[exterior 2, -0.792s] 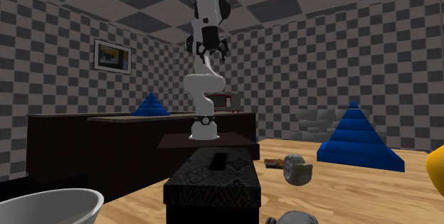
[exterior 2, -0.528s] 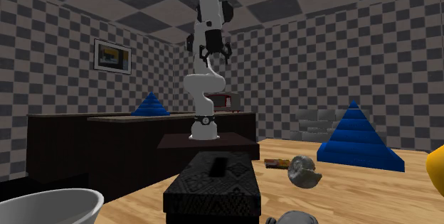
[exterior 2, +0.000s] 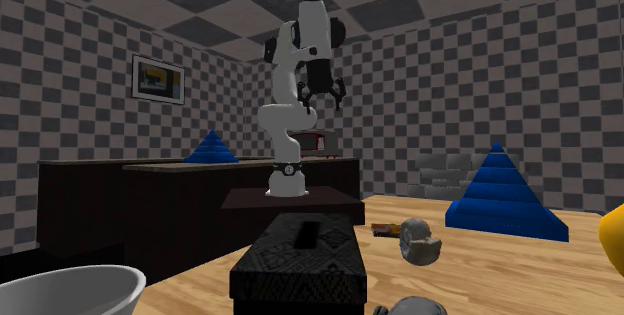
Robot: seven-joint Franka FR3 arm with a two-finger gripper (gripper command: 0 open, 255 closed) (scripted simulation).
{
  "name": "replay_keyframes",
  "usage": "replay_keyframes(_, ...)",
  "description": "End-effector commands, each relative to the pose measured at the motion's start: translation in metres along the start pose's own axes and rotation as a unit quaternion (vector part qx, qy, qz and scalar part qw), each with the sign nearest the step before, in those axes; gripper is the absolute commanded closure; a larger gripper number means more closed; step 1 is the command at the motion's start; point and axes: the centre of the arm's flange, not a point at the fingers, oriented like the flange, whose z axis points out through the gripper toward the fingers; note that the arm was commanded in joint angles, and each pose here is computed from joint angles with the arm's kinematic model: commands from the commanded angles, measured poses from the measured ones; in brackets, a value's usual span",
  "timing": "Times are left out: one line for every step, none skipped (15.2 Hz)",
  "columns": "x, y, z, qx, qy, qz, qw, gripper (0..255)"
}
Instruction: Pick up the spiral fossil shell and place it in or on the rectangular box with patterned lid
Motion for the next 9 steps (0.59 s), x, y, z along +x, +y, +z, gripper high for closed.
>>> replay_keyframes(0.012,-0.012,0.018,-0.001,0.005,0.005,1.0000,0)
replay_keyframes(0.019,-0.018,0.027,-0.001,0.007,0.007,1.0000,0)
replay_keyframes(0.027,-0.024,0.036,-0.002,0.009,0.010,0.9999,0)
replay_keyframes(0.034,-0.029,0.044,-0.003,0.010,0.012,0.9999,0)
replay_keyframes(0.042,-0.035,0.053,-0.003,0.012,0.014,0.9998,0)
replay_keyframes(0.050,-0.041,0.062,-0.004,0.014,0.016,0.9998,0)
replay_keyframes(0.057,-0.047,0.071,-0.004,0.016,0.019,0.9997,0)
replay_keyframes(0.065,-0.052,0.080,-0.005,0.018,0.021,0.9996,0)
replay_keyframes(0.073,-0.058,0.088,-0.005,0.020,0.023,0.9995,0)
